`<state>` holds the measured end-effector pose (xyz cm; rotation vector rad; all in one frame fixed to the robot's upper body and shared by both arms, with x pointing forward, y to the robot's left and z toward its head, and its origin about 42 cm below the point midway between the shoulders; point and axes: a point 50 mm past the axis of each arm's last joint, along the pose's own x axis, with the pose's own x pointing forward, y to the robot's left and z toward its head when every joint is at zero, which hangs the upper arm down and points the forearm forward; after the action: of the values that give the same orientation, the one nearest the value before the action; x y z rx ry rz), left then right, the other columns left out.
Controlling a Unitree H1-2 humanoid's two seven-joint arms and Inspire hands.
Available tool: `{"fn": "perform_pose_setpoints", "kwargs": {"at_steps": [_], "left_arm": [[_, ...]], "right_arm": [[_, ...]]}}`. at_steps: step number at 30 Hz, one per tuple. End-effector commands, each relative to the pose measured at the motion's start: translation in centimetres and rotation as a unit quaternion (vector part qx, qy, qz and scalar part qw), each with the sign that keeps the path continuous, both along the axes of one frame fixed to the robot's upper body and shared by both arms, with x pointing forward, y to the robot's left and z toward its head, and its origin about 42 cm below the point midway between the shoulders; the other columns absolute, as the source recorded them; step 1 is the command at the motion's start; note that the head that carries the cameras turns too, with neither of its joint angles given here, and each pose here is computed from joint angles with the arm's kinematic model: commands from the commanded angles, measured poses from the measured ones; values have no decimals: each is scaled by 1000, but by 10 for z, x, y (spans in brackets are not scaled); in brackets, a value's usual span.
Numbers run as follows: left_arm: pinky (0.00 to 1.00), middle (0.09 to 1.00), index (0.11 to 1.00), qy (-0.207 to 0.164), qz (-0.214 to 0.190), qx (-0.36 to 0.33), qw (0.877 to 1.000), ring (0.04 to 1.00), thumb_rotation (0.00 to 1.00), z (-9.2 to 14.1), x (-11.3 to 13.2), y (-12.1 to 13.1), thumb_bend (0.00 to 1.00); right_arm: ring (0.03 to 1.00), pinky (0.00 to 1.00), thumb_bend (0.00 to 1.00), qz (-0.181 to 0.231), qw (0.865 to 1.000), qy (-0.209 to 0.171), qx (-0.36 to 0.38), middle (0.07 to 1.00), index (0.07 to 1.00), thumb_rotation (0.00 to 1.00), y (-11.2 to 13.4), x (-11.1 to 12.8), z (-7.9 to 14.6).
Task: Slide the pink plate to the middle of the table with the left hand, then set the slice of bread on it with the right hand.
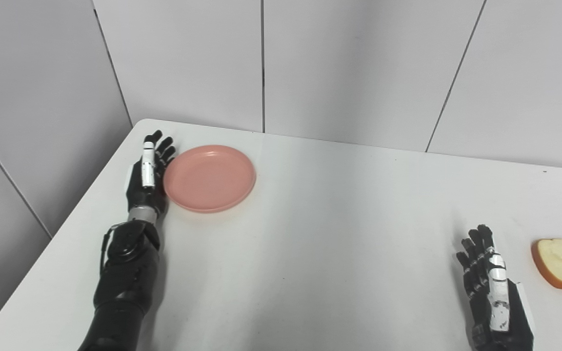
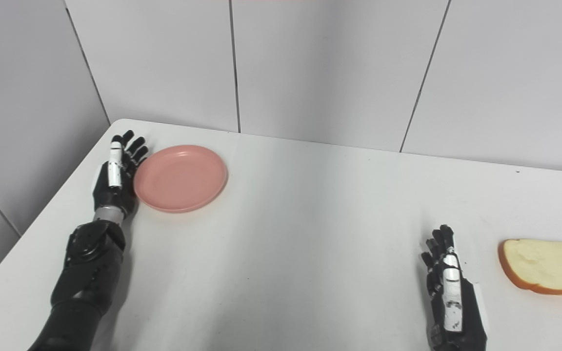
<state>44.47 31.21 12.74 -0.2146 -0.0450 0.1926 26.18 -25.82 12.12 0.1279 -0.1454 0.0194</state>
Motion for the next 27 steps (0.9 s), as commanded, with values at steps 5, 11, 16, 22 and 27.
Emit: {"fn": "perform_pose_setpoints", "kwargs": {"at_steps": [5, 11, 16, 22, 27], "left_arm": [[927, 910, 913, 24, -46, -11, 999, 925, 1000, -8, 2, -28, 421], [950, 913, 919, 26, -81, -25, 996, 930, 1000, -9, 3, -50, 420], [937, 916, 915, 28, -108, -27, 993, 928, 1000, -9, 1, -65, 417], [942, 913, 910, 33, -125, -49, 990, 924, 1000, -8, 3, -82, 426], [931, 911, 912, 37, -148, -53, 987, 919, 1000, -9, 3, -91, 423]], "right_arm": [[1000, 1000, 302, -4, 999, 33, 3, 1000, 1000, 1000, 5, -14, -16], [1000, 1000, 334, -9, 999, 35, -8, 1000, 1000, 1000, 10, -14, -19], [1000, 1000, 361, -13, 999, 31, -15, 1000, 1000, 1000, 15, -14, -20], [1000, 1000, 379, -14, 999, 31, -7, 1000, 1000, 1000, 21, -12, -25], [1000, 1000, 381, -12, 999, 37, -9, 1000, 1000, 1000, 26, -11, -25]]}}
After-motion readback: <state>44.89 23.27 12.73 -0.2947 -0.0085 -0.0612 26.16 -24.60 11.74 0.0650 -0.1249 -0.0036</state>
